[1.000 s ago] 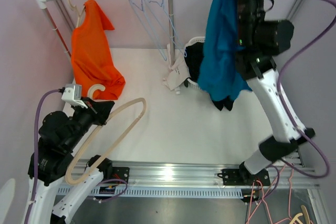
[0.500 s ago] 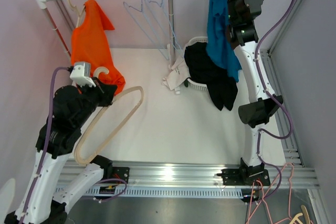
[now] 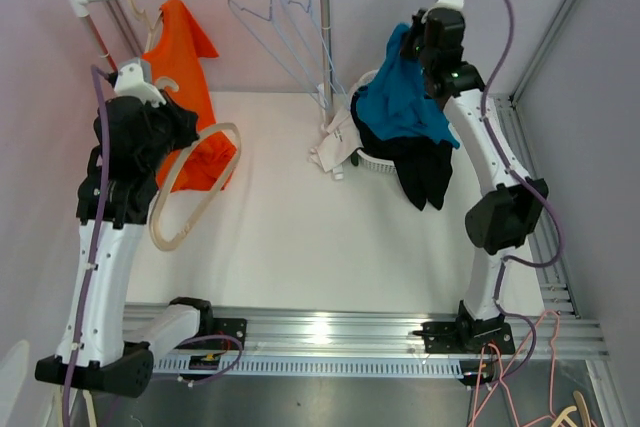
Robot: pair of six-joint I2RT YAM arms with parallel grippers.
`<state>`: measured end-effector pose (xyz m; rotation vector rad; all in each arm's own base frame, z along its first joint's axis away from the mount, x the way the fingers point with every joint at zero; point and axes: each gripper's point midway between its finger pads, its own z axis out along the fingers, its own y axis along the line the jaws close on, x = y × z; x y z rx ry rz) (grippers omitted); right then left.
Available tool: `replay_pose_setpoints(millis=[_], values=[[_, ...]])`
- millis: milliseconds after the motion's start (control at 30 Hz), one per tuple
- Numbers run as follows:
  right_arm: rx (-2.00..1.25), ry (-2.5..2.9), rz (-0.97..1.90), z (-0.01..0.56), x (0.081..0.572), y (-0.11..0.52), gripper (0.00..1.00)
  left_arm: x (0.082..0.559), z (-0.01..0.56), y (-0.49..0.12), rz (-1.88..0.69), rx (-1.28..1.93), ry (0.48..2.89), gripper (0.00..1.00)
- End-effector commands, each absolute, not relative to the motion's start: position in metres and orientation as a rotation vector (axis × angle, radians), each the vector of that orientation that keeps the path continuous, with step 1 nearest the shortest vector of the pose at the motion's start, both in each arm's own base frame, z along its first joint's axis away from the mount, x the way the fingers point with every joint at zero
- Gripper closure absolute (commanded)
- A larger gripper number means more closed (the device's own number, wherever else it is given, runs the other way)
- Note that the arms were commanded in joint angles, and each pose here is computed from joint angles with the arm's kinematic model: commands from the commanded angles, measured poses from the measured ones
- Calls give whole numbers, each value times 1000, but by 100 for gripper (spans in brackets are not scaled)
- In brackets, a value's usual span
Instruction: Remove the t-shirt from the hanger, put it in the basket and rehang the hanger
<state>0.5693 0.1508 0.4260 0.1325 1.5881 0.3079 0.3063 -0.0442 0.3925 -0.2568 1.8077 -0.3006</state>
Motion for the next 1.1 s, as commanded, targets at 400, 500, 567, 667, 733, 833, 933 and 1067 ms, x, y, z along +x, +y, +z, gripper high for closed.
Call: replay_pose_setpoints(millis=[400, 500, 567, 667, 733, 833, 933, 1067], values=[[233, 2758, 230, 16, 495, 131, 100, 398, 496, -24, -214, -285, 1535, 100], [239, 2703, 187, 40, 498, 119, 100, 417, 501, -23, -210, -276, 1527, 99], [230, 2628, 198, 78, 502, 116, 98, 433, 499, -23, -203, -275, 1535, 100], [234, 2526, 144, 128, 507, 103, 89, 446, 500, -22, -188, -273, 1528, 99], [229, 2489, 127, 149, 509, 100, 70, 449, 509, -21, -177, -265, 1509, 99], [234, 2412, 123, 184, 515, 96, 63, 455, 515, -17, -145, -258, 1496, 99], [229, 2360, 132, 211, 519, 96, 61, 459, 519, -16, -133, -251, 1486, 99], [224, 2331, 143, 235, 518, 97, 46, 461, 523, -12, -92, -239, 1463, 99]])
